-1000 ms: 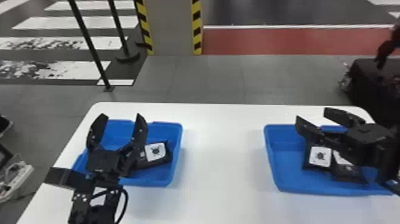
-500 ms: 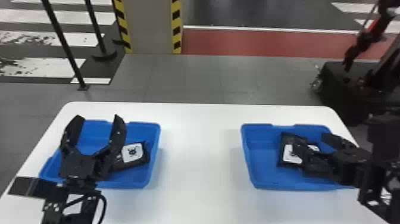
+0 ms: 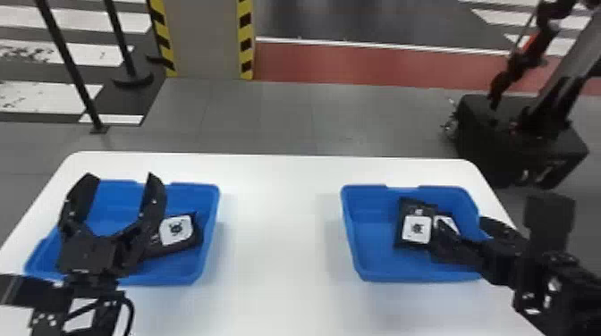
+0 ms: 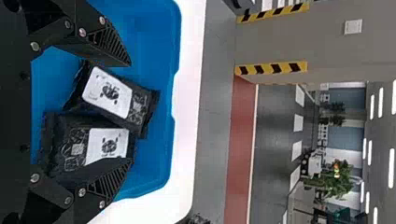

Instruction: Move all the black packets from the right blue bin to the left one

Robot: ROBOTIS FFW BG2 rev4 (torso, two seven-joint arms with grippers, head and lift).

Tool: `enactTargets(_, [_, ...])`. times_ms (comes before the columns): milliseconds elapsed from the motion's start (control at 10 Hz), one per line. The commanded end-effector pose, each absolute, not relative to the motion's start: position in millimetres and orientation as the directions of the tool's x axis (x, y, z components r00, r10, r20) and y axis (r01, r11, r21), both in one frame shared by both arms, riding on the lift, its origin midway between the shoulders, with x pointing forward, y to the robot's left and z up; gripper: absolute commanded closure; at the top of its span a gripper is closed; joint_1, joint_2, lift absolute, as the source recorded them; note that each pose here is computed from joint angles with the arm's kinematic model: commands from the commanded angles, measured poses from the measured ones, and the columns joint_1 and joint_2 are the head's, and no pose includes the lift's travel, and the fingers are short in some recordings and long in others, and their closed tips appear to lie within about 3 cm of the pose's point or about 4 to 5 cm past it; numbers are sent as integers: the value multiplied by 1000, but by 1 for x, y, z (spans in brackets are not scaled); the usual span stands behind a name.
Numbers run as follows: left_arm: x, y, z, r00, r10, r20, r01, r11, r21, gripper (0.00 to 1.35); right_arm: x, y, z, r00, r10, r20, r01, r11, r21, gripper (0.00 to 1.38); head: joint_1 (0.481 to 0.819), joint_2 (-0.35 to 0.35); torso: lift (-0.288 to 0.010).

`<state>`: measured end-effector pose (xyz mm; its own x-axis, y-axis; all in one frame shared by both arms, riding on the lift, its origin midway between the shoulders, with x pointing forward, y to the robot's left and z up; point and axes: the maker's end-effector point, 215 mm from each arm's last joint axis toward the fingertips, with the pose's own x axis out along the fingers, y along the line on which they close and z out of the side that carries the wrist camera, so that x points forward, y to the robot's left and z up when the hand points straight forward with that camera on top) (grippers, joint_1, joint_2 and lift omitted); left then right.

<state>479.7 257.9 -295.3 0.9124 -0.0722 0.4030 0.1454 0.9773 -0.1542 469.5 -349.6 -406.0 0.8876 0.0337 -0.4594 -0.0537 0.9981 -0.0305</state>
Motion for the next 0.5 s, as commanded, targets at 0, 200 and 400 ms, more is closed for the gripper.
enactTargets(0, [478, 258, -297, 913, -69, 401, 143, 977, -159, 107, 477, -371, -428, 875, 1, -484, -13, 1000, -21, 331, 695, -102, -110])
enactTargets(200, [477, 258, -297, 913, -68, 401, 143, 977, -160, 107, 501, -389, -446, 866, -20, -500, 12, 1000, -19, 331, 695, -135, -110])
enactTargets(400, [476, 257, -297, 914, -72, 400, 145, 977, -154, 108, 524, -376, -454, 865, 13, -501, -12, 1000, 5, 331, 695, -142, -110])
